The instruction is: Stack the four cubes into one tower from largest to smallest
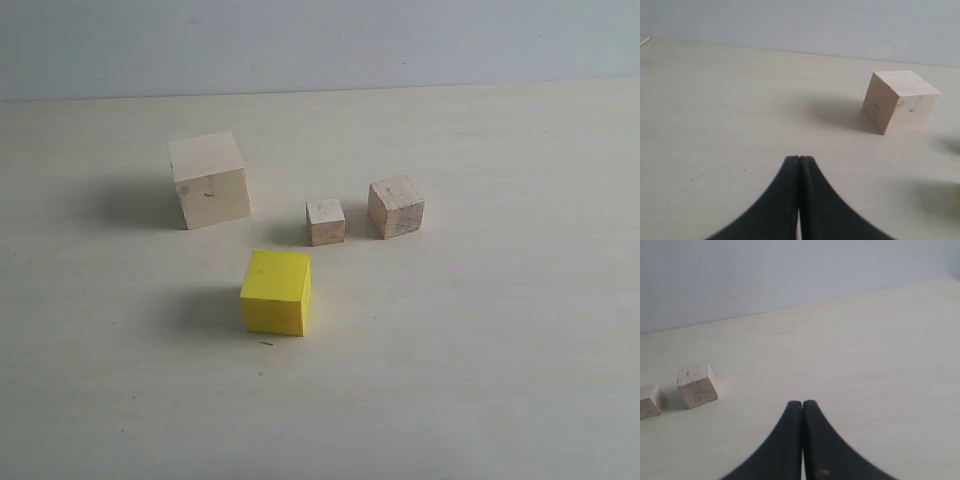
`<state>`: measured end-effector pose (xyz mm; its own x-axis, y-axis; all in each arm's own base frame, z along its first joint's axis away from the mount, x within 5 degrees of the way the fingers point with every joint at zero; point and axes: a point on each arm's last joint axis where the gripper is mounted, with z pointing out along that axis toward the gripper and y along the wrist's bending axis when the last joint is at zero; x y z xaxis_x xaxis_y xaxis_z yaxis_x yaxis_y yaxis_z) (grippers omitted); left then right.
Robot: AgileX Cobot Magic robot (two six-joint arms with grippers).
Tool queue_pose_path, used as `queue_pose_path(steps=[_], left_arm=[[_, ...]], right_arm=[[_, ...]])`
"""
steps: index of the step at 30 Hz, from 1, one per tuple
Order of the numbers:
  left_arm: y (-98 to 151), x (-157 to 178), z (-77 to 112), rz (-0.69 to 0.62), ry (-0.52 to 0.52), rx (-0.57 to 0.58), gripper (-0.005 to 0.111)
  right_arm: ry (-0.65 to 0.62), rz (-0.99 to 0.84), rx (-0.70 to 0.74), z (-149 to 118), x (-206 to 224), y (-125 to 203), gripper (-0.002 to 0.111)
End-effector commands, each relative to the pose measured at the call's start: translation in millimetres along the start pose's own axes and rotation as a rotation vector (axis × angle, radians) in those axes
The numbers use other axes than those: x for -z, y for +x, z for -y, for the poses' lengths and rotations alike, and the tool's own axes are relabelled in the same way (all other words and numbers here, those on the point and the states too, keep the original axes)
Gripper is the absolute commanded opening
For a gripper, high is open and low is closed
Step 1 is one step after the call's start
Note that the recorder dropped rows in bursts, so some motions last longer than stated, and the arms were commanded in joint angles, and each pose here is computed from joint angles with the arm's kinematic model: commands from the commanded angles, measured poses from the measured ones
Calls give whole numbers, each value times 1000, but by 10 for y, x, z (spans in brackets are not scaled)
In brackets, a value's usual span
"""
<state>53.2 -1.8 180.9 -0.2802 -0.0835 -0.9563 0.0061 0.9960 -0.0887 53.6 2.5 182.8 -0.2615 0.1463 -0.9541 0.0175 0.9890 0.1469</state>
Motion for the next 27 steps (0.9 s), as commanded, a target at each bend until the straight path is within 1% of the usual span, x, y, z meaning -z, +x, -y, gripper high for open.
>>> queue_pose_path(steps=[1,8,10,12,14,16,20,21,24,27], left_arm=[[-3,1,5,15,10,0,0],[-3,1,5,15,9,-2,0],[-8,1,2,20,6,-23,0],[-32,2,4,46,8,-32,0],[-80,5,9,100,12,-32,0],[-152,15,16,180,18,-31,0],[-304,57,30,354,32,-31,0],[-323,64,32,375,33,-31,0],[-332,68,32,386,34,-31,0],[-330,67,32,384,34,-33,0]], right_arm=[[3,19,-4,3,-1,-4,0],[3,19,-4,3,-1,-4,0],[3,19,-1,3,-1,-5,0],[4,27,9,5,0,-11,0],[3,51,9,3,0,-33,0],[0,116,9,0,5,-92,0],[-10,313,8,-9,43,-267,0],[-11,341,8,-11,51,-291,0],[-17,449,8,-16,89,-382,0],[-18,480,8,-17,102,-407,0]])
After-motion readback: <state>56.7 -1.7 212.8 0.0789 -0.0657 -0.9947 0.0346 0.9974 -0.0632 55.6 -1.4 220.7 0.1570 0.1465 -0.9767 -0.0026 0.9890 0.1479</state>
